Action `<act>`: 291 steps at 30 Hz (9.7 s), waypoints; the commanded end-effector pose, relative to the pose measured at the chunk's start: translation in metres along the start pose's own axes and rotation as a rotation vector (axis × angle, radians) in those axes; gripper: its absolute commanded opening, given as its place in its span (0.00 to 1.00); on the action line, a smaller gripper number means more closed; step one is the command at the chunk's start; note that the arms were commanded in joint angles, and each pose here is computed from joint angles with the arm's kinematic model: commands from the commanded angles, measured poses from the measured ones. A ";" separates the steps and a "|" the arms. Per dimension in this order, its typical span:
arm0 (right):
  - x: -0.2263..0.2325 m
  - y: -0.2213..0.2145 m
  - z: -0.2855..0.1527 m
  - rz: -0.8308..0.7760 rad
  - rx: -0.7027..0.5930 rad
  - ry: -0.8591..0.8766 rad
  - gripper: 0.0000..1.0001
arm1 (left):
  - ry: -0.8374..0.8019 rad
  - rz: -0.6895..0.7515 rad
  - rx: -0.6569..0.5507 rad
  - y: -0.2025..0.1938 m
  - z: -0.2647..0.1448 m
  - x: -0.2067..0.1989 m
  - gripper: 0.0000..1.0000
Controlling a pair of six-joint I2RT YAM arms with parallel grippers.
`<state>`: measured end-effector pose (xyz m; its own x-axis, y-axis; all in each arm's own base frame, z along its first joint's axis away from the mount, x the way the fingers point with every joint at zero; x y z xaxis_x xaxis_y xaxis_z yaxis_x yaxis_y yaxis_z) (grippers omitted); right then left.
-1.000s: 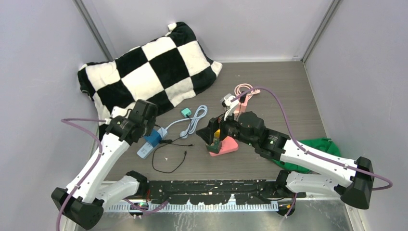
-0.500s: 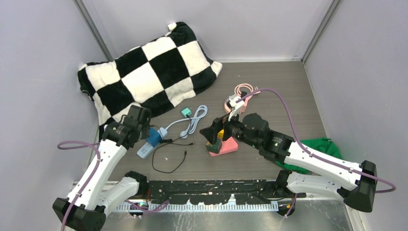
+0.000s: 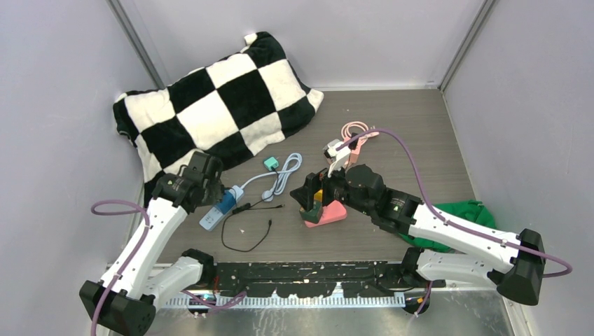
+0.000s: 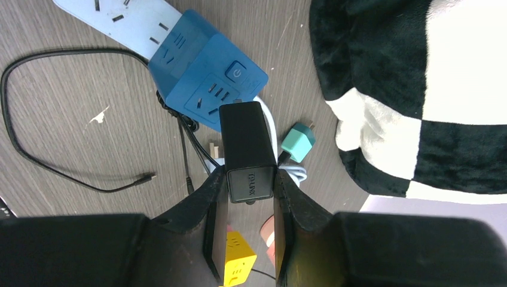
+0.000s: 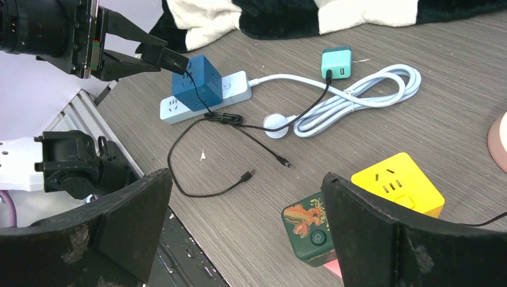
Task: Insert the plug
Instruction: Insert the plug into the socket.
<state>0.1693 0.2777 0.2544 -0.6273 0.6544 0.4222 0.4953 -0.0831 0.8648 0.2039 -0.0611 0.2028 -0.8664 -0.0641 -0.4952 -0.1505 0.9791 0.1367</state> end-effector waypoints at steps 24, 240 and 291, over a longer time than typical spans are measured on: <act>-0.007 0.003 -0.008 -0.051 0.000 -0.048 1.00 | -0.003 0.111 -0.161 0.039 -0.022 -0.046 0.01; -0.043 -0.038 -0.035 -0.062 0.048 -0.146 1.00 | -0.104 2.578 0.832 0.001 0.111 -0.003 0.00; -0.050 -0.062 -0.006 -0.074 0.124 -0.173 1.00 | -0.379 2.653 1.023 -0.025 0.137 -0.065 0.00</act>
<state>0.1620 0.2371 0.1703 -0.5496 0.7882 0.2769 0.5528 0.0946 0.8279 0.2605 -0.0378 0.1642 0.8186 0.4720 -0.3272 0.4877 -0.8722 -0.0378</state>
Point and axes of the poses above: each gripper's point midway between its finger pads, its own z axis out along the fingers, its own x axis along the line the jaws close on, y = z × x, the point moved 4 cm from there along -z, back along the fingers, and after that the axes turned 4 degrees about z, right-handed, at the moved point
